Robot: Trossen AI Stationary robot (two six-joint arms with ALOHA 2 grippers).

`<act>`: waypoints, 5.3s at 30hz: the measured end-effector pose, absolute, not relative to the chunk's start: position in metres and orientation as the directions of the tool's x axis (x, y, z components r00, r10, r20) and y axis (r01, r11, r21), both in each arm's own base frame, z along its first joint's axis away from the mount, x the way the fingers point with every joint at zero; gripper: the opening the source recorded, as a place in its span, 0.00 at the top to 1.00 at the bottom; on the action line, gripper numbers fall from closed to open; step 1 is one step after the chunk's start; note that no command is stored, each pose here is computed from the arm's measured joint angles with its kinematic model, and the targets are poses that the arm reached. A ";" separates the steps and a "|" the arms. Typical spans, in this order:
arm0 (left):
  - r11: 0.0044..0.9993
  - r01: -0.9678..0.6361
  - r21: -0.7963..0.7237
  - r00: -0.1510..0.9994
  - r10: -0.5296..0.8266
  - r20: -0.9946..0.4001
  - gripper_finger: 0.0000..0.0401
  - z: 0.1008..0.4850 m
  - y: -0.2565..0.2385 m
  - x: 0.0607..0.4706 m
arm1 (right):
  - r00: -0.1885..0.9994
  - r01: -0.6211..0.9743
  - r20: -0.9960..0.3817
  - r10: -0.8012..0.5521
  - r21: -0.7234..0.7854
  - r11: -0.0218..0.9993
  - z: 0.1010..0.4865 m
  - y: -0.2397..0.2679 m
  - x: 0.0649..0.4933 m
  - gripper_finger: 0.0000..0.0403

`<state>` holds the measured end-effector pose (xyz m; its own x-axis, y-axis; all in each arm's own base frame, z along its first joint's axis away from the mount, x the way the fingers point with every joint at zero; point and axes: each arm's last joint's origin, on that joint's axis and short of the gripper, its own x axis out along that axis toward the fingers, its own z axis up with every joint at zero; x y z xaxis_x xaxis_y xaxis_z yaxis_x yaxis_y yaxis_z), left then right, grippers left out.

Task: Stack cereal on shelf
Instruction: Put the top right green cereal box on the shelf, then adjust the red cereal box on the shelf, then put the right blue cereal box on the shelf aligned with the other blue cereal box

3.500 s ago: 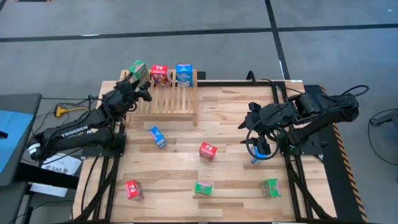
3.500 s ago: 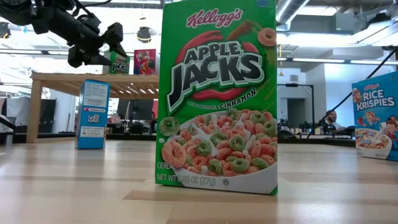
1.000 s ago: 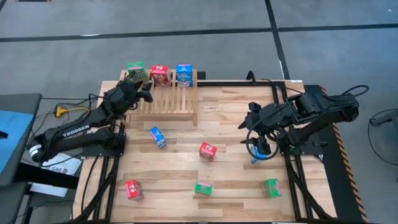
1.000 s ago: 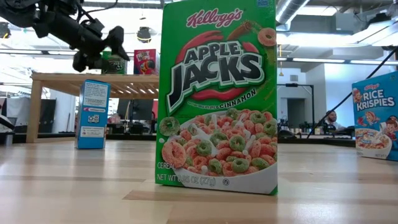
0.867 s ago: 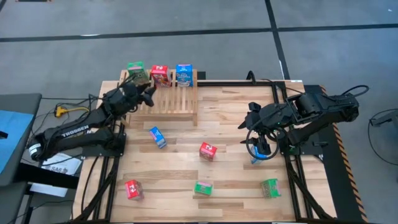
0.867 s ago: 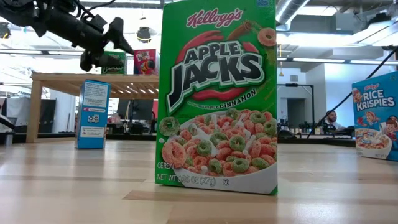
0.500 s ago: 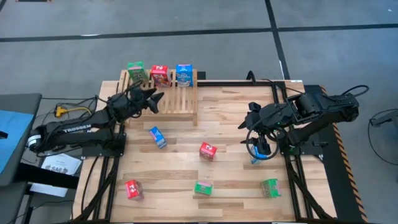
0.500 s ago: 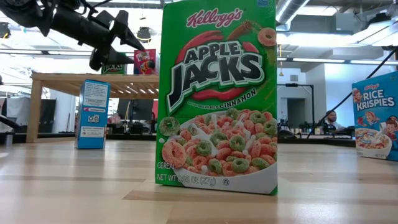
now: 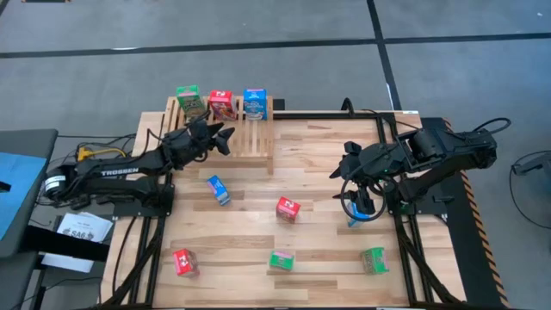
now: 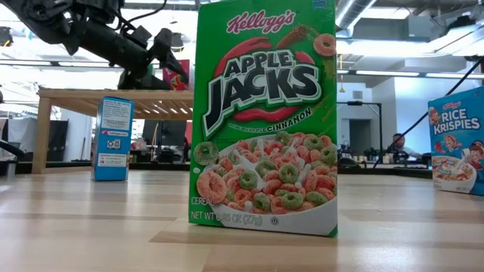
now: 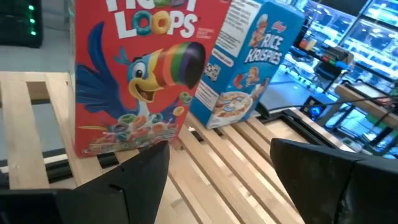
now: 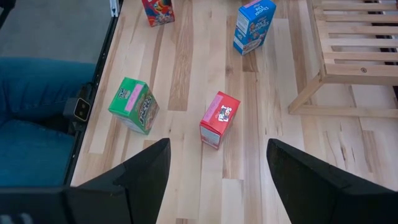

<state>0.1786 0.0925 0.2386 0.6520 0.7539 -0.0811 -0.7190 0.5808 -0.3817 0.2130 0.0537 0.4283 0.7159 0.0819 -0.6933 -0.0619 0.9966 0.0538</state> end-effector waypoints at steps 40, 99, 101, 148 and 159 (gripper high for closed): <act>0.432 -0.851 -0.300 0.479 0.872 -0.104 0.33 0.251 0.106 0.179 | 0.716 -0.063 -0.693 0.082 0.053 0.997 0.428 0.054 0.213 0.27; 0.576 -0.763 -0.294 0.630 0.764 -0.139 0.33 0.290 0.097 0.211 | 0.716 -0.063 -0.693 0.081 0.053 0.997 0.428 0.054 0.213 0.27; 0.555 -0.786 -0.273 0.607 0.777 -0.166 0.33 0.288 0.099 0.214 | 0.716 -0.063 -0.693 0.081 0.053 0.997 0.428 0.054 0.213 0.27; 0.763 -0.599 -0.245 0.799 0.592 -0.110 0.33 0.306 0.066 0.212 | 0.700 0.035 -0.710 0.078 0.144 0.989 0.427 0.053 0.211 0.27; 0.864 -0.436 -0.251 0.899 0.432 -0.074 0.33 0.314 0.037 0.210 | 0.449 0.361 -0.893 0.011 0.193 0.912 0.393 0.050 0.196 0.27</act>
